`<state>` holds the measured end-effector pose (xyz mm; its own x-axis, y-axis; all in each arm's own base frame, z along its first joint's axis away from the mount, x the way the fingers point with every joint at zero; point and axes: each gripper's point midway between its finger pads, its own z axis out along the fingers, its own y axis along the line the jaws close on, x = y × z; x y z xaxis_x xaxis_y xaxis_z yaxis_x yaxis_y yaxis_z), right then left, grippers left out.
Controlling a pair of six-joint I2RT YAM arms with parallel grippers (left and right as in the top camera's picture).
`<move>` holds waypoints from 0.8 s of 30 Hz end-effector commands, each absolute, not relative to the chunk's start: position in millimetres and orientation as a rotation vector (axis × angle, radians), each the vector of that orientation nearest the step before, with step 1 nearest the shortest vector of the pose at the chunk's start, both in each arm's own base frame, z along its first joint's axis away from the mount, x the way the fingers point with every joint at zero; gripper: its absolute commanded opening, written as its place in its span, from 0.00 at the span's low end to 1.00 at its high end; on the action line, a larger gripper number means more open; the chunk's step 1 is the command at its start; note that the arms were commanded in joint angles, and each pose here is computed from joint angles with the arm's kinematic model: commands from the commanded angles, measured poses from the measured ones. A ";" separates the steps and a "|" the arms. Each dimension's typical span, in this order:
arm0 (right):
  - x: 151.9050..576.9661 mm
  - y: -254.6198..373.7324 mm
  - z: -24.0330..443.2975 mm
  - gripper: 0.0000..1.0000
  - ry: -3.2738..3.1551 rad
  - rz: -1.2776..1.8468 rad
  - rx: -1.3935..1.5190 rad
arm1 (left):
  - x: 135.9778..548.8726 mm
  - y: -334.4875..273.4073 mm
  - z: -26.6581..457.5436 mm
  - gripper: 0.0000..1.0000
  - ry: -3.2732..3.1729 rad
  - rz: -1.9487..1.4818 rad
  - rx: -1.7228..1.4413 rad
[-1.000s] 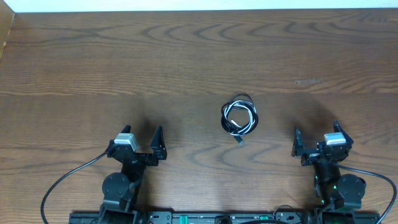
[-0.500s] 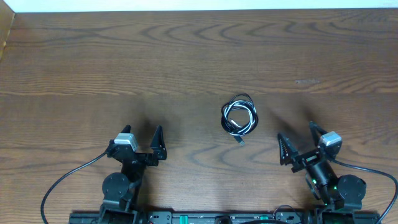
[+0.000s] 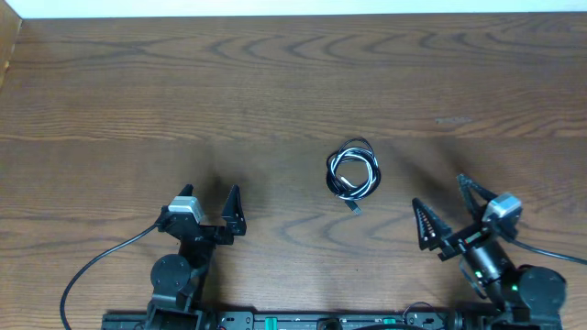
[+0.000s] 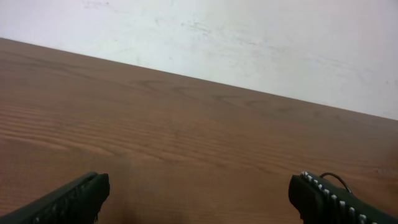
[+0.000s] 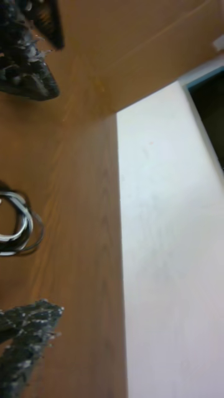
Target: Untangle cables
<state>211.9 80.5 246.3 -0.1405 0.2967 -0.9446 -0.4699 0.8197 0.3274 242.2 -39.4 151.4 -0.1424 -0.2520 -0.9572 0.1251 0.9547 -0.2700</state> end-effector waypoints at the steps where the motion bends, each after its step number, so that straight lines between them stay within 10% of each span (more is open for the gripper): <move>1: 212.5 83.8 268.7 0.99 1.619 0.724 -0.109 | 241.4 -35.7 135.2 0.98 1.738 -0.299 -0.110; 24: 243.1 102.2 259.2 0.99 2.258 0.953 -0.015 | 241.4 -35.7 135.2 0.98 1.738 -0.299 -0.109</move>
